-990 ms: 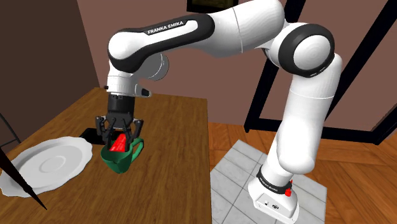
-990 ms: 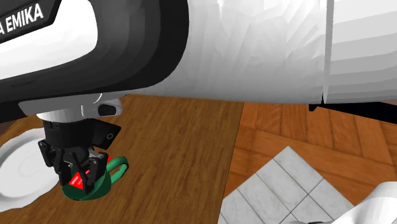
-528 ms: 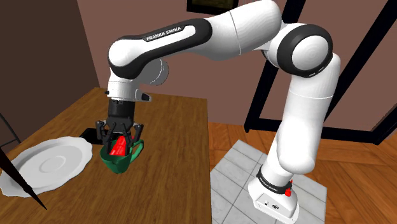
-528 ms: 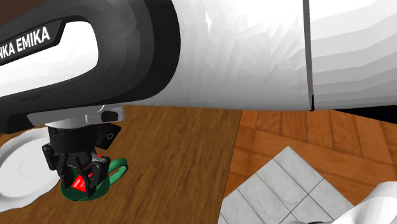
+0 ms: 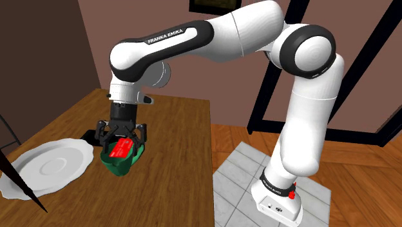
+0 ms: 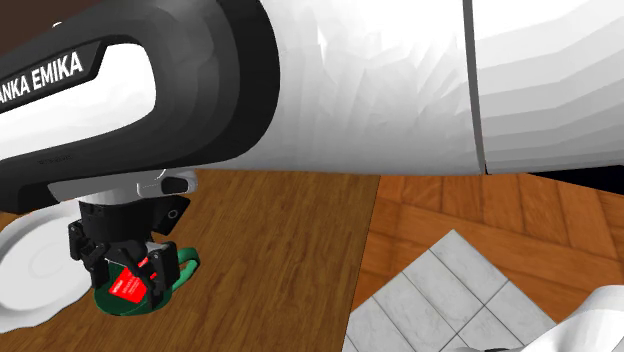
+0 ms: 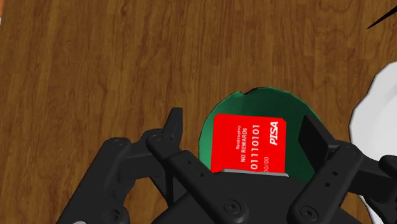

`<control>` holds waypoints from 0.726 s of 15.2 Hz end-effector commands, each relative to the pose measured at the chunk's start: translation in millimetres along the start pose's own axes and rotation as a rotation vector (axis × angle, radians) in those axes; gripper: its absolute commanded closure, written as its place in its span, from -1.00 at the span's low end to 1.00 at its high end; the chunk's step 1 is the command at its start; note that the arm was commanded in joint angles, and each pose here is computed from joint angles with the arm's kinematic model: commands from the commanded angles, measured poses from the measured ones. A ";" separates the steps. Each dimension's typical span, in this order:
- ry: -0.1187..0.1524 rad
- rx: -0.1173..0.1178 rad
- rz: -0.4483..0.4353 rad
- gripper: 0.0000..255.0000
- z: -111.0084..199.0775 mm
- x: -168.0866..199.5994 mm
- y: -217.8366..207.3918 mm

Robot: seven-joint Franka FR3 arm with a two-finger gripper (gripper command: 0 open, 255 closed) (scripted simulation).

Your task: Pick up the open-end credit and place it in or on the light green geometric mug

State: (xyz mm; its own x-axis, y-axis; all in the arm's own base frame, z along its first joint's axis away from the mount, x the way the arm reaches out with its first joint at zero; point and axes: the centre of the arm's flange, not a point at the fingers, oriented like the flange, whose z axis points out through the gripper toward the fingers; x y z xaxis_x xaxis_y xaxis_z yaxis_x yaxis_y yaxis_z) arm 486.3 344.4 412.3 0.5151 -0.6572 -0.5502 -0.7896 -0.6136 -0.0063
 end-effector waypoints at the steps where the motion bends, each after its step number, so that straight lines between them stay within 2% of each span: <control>1: 0.000 -0.001 0.000 -1.00 0.3 0.2 0.1; 2: 0.000 0.000 0.001 -1.00 -0.3 2.8 0.3; 6: 0.000 0.000 0.001 -1.00 -50.3 2.8 0.2; 11: 0.000 0.000 0.001 -1.00 -50.3 2.8 0.2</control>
State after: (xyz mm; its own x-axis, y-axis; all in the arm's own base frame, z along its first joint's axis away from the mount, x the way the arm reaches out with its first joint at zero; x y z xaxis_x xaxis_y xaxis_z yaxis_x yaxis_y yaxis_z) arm 504.3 320.4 452.6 0.5147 -0.6575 -0.5502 -0.7898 -0.6133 -0.0059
